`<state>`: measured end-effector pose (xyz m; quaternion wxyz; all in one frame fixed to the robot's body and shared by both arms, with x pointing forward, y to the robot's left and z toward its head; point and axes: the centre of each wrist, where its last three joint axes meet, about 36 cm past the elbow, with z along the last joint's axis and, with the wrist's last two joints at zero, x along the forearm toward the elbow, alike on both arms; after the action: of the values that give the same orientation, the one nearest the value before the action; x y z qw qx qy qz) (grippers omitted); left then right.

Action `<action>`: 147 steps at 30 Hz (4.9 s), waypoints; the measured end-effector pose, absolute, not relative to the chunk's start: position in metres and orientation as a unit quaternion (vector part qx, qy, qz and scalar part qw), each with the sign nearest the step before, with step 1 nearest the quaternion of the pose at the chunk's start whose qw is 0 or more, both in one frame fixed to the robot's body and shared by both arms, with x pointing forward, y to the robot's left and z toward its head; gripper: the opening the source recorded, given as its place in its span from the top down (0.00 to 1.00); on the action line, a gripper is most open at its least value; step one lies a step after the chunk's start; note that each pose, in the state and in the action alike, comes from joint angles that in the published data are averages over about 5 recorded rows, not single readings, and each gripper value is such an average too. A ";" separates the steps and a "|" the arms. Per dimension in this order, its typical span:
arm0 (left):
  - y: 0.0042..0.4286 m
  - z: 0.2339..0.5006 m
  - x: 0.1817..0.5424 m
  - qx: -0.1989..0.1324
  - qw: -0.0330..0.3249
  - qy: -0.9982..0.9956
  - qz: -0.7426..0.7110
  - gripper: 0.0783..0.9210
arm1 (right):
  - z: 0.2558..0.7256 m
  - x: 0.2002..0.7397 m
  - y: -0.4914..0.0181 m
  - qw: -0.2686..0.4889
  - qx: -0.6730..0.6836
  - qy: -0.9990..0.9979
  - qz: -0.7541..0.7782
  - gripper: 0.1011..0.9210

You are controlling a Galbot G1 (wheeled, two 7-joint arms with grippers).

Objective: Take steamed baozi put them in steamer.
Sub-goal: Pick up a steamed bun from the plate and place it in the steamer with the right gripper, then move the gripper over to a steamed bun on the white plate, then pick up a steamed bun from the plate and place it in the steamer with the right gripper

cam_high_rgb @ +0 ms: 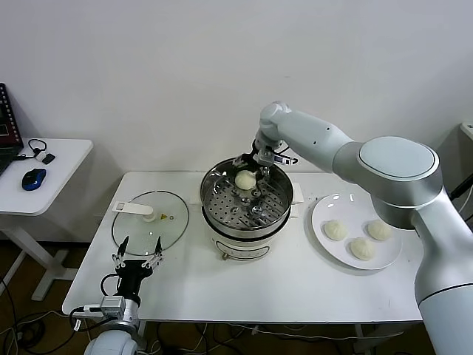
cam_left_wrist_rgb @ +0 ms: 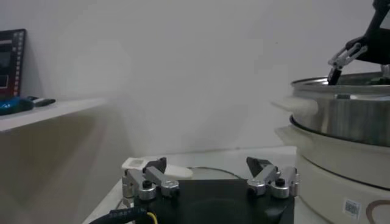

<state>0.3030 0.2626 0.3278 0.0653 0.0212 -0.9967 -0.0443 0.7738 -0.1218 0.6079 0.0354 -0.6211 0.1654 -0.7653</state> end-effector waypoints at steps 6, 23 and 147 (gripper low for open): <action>0.265 0.331 0.300 0.022 0.065 -0.997 -0.048 0.12 | 0.657 0.765 -0.132 0.023 -0.642 0.171 -0.747 0.12; 0.262 0.330 0.299 0.017 0.064 -0.997 -0.047 0.12 | 0.721 0.701 -0.267 -0.079 -0.638 0.424 -0.638 0.12; 0.280 0.335 0.308 0.007 0.051 -0.997 -0.057 0.12 | 0.742 0.677 -0.143 -0.382 -0.485 0.576 -0.535 0.41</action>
<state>0.3076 0.2798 0.3354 0.0510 0.0073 -0.9970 -0.0571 0.6772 -0.1432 0.7423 -0.3823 -0.4853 0.5765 -0.5348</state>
